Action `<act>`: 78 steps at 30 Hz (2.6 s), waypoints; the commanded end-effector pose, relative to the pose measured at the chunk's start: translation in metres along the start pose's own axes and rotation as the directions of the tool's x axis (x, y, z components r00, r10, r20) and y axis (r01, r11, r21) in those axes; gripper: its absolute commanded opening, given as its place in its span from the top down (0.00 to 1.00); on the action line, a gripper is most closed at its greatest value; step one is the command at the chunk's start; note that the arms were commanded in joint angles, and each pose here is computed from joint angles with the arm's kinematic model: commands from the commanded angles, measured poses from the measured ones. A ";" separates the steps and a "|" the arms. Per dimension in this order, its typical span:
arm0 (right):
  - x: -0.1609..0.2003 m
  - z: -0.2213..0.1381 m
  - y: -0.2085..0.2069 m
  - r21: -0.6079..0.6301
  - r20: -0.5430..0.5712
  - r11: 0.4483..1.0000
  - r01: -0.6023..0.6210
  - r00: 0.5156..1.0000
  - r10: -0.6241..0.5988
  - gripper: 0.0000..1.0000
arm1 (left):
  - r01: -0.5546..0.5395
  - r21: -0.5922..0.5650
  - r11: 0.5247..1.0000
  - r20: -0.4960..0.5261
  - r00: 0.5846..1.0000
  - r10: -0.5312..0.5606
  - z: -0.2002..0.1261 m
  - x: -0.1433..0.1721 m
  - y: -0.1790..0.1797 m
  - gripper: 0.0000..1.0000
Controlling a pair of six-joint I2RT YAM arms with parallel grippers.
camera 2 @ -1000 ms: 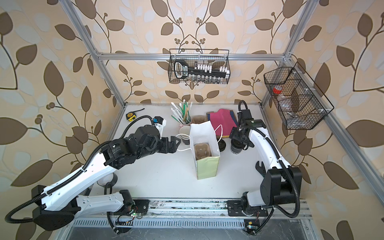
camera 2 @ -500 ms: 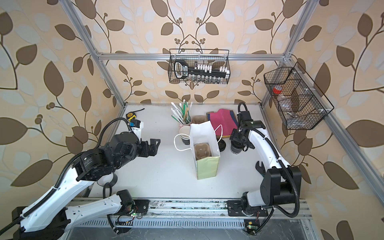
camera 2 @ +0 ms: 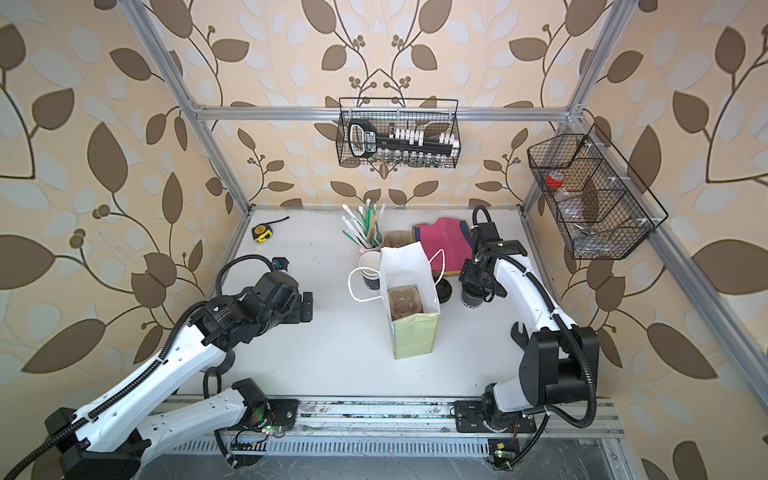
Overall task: Pack a coffee takeout order
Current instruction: Pick up the coffee cup at the middle-right of the table, then place the coffee cup in the cup tray.
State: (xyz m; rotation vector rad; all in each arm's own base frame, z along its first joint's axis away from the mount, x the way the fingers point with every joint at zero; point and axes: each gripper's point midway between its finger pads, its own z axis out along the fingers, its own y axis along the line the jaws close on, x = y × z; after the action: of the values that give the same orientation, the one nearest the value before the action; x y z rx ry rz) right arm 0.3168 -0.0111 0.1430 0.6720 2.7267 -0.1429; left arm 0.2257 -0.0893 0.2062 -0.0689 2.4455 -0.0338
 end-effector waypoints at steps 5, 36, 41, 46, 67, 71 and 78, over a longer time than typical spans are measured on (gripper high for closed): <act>0.011 0.012 0.000 0.012 -0.057 0.999 0.035 0.998 -0.034 0.18 | -0.014 -0.023 1.000 -0.020 1.000 0.014 0.009 0.002 0.000 0.01; 0.019 -0.003 -0.002 -0.025 -0.053 0.998 0.055 0.997 -0.056 0.48 | -0.038 0.011 0.999 -0.033 0.999 0.038 0.011 0.006 -0.005 0.01; 0.008 -0.051 -0.022 -0.031 0.085 0.999 0.040 0.996 -0.037 0.54 | -0.041 0.022 0.999 -0.039 0.998 0.042 0.011 0.006 -0.008 0.01; 0.012 -0.094 -0.037 -0.073 0.203 0.997 0.031 0.979 -0.016 0.65 | -0.041 0.031 0.999 -0.036 0.998 0.042 0.010 0.006 -0.008 0.01; 0.030 -0.272 -0.022 -0.394 0.491 0.892 0.224 0.871 -0.001 1.00 | -0.042 0.042 0.998 -0.031 0.999 0.043 0.008 0.006 -0.009 0.01; 0.034 -0.296 -0.006 -0.450 0.514 0.843 0.296 0.857 -0.027 1.00 | -0.041 0.040 0.998 -0.028 0.999 0.042 0.007 0.006 -0.008 0.01; 0.041 -0.336 0.028 -0.498 0.559 0.770 0.399 0.826 -0.066 1.00 | -0.043 0.038 0.998 -0.032 0.999 0.044 0.008 0.006 -0.008 0.01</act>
State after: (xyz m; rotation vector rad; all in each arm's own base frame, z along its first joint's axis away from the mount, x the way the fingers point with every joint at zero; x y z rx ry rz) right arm 0.1974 0.0829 0.4400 0.0609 2.1179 0.4282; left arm 0.2263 -0.0992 0.1947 -0.0088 2.4893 -0.0590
